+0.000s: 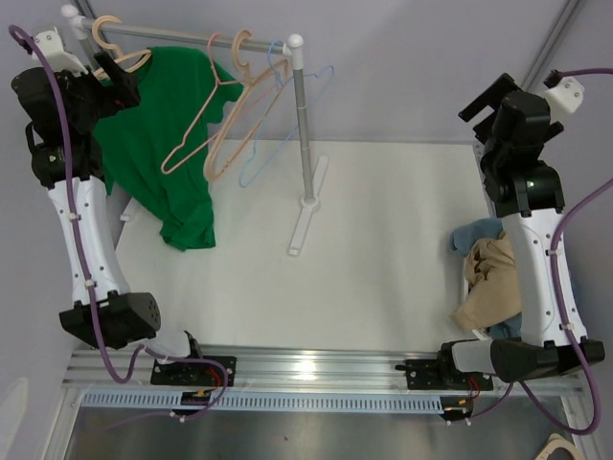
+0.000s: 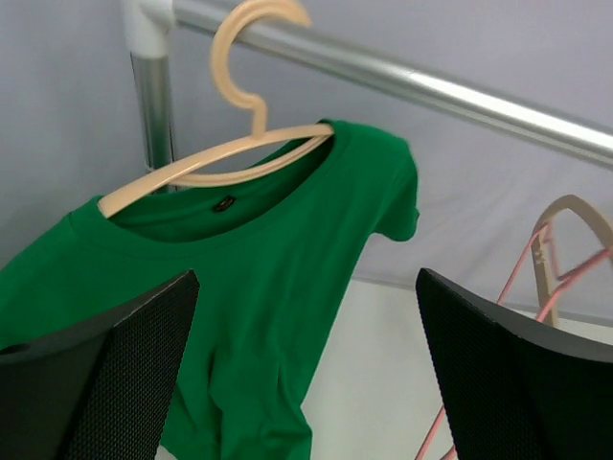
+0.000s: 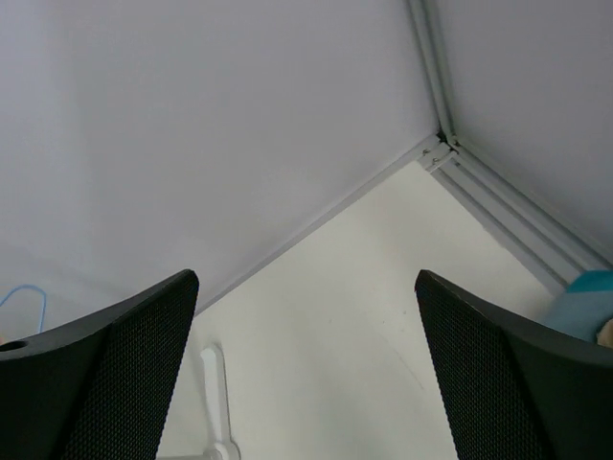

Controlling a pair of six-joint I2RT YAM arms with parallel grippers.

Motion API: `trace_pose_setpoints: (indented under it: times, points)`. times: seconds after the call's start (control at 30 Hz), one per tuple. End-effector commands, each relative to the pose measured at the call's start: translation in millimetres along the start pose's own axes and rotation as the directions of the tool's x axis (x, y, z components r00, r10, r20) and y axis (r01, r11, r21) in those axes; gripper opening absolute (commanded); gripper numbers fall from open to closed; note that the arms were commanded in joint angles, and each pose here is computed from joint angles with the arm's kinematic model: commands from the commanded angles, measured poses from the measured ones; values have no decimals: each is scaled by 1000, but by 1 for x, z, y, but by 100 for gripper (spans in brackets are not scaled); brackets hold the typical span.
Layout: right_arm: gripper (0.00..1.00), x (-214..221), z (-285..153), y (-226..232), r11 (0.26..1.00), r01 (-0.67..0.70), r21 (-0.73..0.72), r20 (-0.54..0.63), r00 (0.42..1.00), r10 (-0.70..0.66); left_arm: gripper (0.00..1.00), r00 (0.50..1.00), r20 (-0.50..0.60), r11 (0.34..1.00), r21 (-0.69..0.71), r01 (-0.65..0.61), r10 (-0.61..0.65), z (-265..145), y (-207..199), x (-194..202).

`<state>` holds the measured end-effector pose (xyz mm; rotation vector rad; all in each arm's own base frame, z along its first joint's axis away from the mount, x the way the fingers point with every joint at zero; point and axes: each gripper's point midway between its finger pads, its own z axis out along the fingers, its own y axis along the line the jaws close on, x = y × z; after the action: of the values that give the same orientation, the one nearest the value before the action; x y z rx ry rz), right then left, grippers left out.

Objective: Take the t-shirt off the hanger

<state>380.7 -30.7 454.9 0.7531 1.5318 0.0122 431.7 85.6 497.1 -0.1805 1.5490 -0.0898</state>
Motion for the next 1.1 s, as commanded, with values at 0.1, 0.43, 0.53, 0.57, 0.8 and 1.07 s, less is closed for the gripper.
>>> trace_pose_setpoints:
  times: [0.1,0.43,0.53,0.57,0.8,1.07]
  points:
    - [99,-5,7,35,994,19,-110,34,999,-16,98,1000,22,990,141,15,-18,31,-5,-2]
    - [99,16,24,48,990,62,-128,17,998,-60,97,989,147,981,195,1,-30,81,1,-22]
    - [99,19,25,47,989,79,-123,20,997,-77,98,983,184,979,204,-14,-24,92,3,-32]
    - [99,18,25,47,989,81,-124,25,997,-78,97,984,178,978,209,-14,-24,96,3,-29]
    - [99,21,24,41,989,98,-113,34,995,-95,77,985,169,979,203,-7,-28,125,13,-17]
    - [99,26,22,40,987,98,-125,27,995,-95,55,989,146,982,186,-35,7,136,14,-6]
